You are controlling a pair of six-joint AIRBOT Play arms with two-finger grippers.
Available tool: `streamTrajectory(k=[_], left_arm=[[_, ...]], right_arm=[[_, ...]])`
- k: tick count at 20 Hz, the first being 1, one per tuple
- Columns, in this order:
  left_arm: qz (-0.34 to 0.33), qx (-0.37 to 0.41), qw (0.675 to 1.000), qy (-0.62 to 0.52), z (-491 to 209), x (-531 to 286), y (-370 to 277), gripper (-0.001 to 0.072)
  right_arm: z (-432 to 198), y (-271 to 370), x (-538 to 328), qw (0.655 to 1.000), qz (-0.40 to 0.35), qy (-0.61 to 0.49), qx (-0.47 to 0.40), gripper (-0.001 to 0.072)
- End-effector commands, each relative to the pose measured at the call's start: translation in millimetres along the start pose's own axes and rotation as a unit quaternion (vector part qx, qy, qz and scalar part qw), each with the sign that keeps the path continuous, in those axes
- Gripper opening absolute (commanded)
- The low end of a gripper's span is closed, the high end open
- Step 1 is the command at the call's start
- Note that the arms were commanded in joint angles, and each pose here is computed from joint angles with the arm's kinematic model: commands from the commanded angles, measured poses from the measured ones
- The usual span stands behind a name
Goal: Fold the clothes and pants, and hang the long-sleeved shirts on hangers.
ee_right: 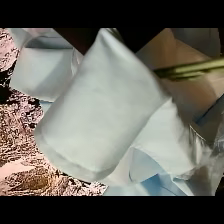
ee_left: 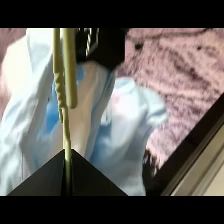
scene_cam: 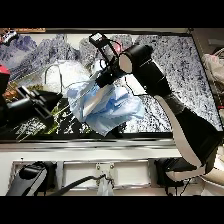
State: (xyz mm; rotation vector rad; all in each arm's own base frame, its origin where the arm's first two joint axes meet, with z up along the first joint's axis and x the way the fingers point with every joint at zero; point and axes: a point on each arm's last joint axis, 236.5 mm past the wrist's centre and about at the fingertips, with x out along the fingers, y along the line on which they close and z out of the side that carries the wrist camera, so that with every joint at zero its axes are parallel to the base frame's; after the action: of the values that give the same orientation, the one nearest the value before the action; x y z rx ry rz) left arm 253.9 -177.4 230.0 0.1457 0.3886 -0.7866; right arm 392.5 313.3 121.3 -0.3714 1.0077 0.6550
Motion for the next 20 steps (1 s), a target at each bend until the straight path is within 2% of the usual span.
streamTrajectory(k=[1, 4, 8, 9, 11, 13, 16, 18, 20], left_arm=[[-0.042, -0.002, 0.999, -0.024, 11, 26, -3, 0.0008], [-0.048, -0.025, 0.999, 0.004, -4, 49, 8, 0.0009], [0.002, -0.056, 0.998, -0.015, -2, 77, 47, 0.0008], [-0.003, -0.073, 0.997, -0.018, -3, 86, 50, 0.0008], [-0.051, -0.1, 0.993, -0.034, -1, 107, 41, 0.0007], [-0.128, -0.143, 0.978, -0.078, 15, 122, 22, 0.0008], [-0.252, -0.241, 0.923, -0.164, 46, 130, 5, 0.0008], [-0.28, -0.307, 0.889, -0.193, 50, 141, 17, 0.0008], [-0.293, -0.342, 0.872, -0.192, 41, 154, 23, 0.0008]], right_arm=[[-5, 2, -5, 1.0, 0.005, 0.009, 0.001, 0.0026], [-13, 3, -5, 1.0, 0.007, 0.025, 0.001, 0.0026], [-21, 6, -16, 0.999, 0.011, 0.037, 0.001, 0.0026], [-19, 7, -23, 1.0, 0.011, 0.029, -0.001, 0.0026], [-15, 13, -39, 1.0, 0.012, 0.013, -0.007, 0.0026], [-12, 21, -55, 1.0, 0.015, -0.003, -0.017, 0.0026], [-17, 30, -72, 0.999, 0.019, -0.004, -0.025, 0.0026], [-25, 32, -78, 0.999, 0.021, 0.008, -0.028, 0.0026], [-30, 33, -85, 0.999, 0.022, 0.013, -0.028, 0.0026]])
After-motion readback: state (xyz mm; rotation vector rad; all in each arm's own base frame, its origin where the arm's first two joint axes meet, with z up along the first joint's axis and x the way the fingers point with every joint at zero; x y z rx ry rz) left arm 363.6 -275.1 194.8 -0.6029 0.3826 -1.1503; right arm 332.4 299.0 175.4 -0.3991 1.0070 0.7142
